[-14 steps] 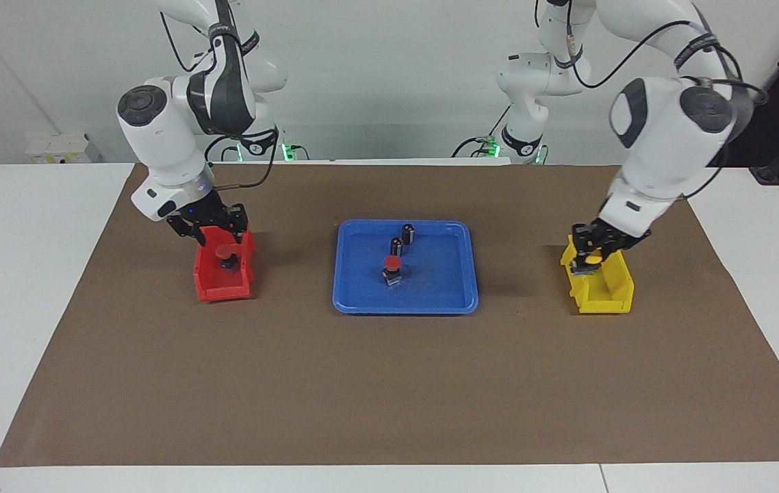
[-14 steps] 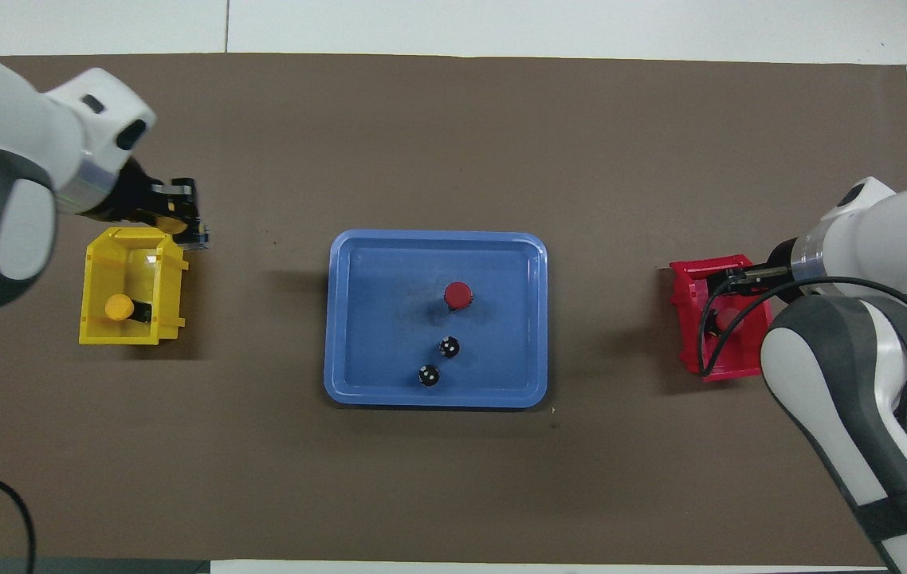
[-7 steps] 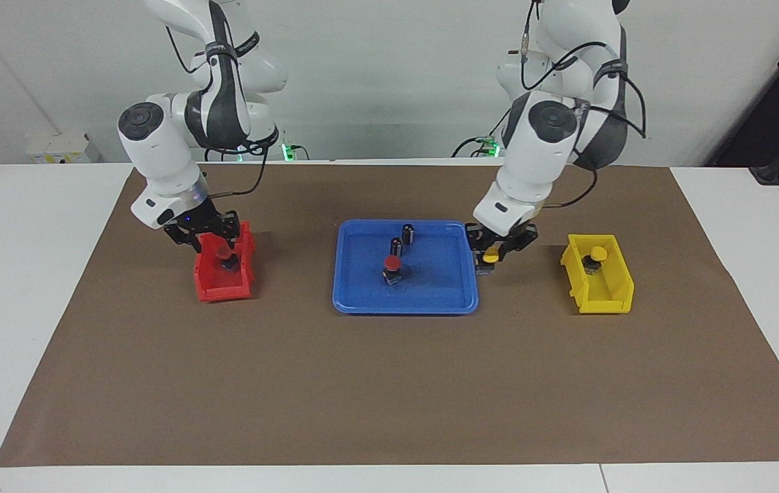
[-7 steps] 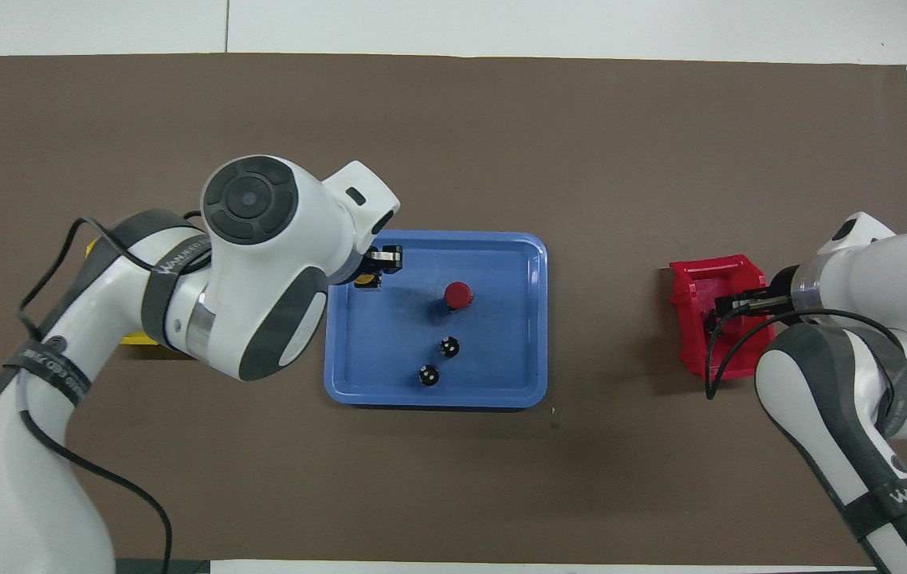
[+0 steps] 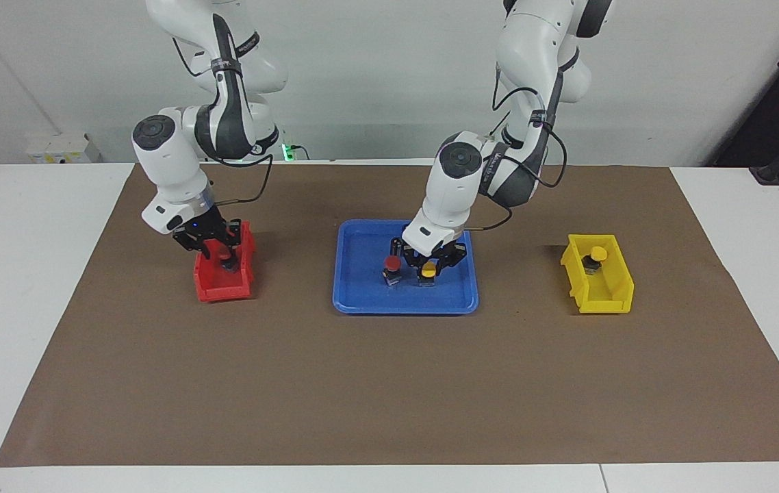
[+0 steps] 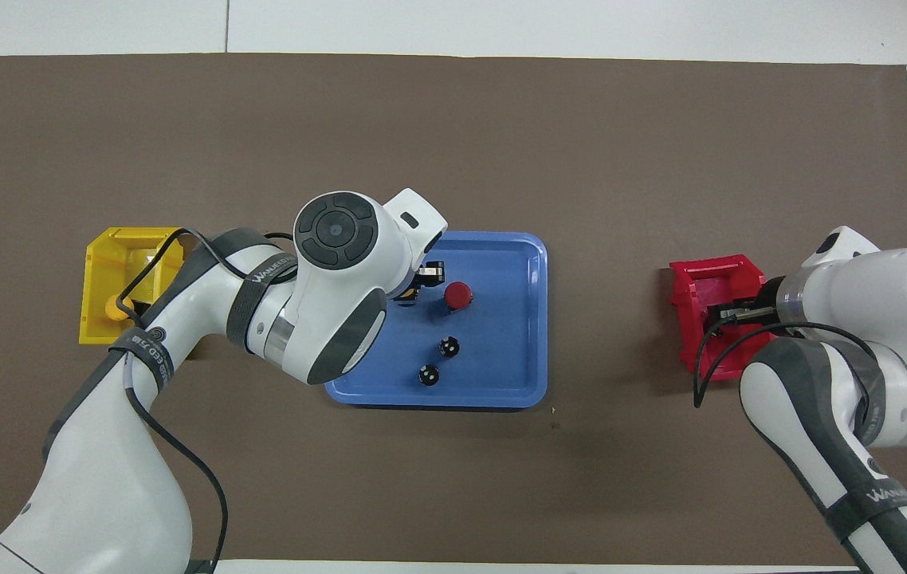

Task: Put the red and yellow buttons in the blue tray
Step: 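Place the yellow button in the tray while the right gripper grasps red, then withdraw the left gripper to the yellow holder while the right gripper lifts red, then place the red button in the tray while the left gripper grasps yellow, then lift the yellow button with the left gripper while the right gripper withdraws, then carry the second yellow button over the tray with the left gripper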

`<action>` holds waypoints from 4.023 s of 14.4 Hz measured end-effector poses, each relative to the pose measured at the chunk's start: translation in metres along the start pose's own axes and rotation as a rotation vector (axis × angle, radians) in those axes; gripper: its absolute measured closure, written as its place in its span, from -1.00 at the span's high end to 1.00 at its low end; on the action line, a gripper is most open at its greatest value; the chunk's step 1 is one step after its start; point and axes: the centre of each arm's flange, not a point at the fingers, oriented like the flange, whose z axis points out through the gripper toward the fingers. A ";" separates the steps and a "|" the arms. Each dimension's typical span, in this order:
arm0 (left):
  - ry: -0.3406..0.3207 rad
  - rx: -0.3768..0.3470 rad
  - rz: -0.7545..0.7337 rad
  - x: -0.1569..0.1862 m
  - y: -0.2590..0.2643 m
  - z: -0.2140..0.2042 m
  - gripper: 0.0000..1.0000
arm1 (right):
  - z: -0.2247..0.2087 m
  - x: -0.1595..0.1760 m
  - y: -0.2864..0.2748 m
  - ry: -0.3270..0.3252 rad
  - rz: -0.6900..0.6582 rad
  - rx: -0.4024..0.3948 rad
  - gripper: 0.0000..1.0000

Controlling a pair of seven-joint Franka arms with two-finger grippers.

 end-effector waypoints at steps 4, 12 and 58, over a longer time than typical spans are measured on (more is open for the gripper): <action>-0.041 0.033 -0.016 0.002 -0.005 -0.031 0.85 | 0.014 -0.009 -0.001 0.000 0.001 -0.001 -0.06; -0.035 0.039 0.109 0.051 -0.256 -0.186 1.00 | -0.048 0.030 -0.007 -0.064 -0.029 0.014 -0.16; 0.023 0.035 -0.031 0.018 -0.085 -0.079 -0.18 | -0.261 0.054 0.056 -0.134 0.168 -0.050 1.00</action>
